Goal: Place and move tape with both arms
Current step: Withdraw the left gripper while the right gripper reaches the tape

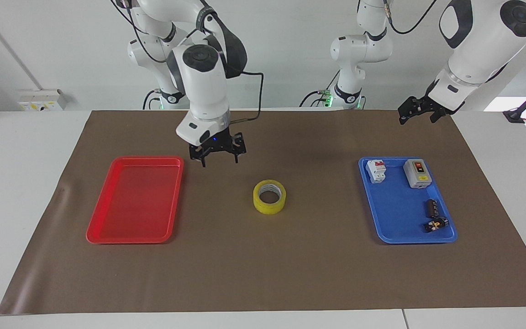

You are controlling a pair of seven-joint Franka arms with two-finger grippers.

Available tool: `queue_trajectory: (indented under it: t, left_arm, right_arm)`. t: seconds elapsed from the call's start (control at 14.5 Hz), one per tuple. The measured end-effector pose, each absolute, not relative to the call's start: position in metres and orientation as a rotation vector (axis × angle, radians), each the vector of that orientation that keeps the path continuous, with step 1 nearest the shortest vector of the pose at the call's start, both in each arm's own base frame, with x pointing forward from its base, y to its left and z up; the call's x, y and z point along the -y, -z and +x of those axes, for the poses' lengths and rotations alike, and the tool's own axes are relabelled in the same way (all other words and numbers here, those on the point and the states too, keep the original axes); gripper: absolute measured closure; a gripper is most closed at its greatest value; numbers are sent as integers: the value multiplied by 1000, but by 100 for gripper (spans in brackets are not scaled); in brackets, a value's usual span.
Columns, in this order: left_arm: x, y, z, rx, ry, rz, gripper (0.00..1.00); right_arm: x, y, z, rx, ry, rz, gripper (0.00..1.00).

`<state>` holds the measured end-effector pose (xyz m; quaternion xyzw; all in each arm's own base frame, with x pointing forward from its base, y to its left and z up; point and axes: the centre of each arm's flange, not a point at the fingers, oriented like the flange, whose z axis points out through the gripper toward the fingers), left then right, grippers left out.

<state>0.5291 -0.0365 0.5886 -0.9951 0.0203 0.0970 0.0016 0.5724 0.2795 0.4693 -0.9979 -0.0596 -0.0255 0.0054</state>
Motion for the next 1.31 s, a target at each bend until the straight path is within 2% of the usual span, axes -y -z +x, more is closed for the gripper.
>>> queue_trajectory:
  t: [0.35,0.62,1.04,1.31]
  left_arm:
    - [51,-582,535,-109,-324,-3124,0]
    - [50,-587,535,-109,-307,-3126,0]
    - [43,-590,535,-88,-297,-3130,0]
    - [34,-591,535,-67,-295,-3132,0]
  right_arm:
    - [-358,-387,574,140,153,-3142,0]
    - [-369,-326,581,185,196,-3123,0]
    - [-355,-296,574,365,229,-3102,0]
    - [-350,-291,571,390,230,-3099,0]
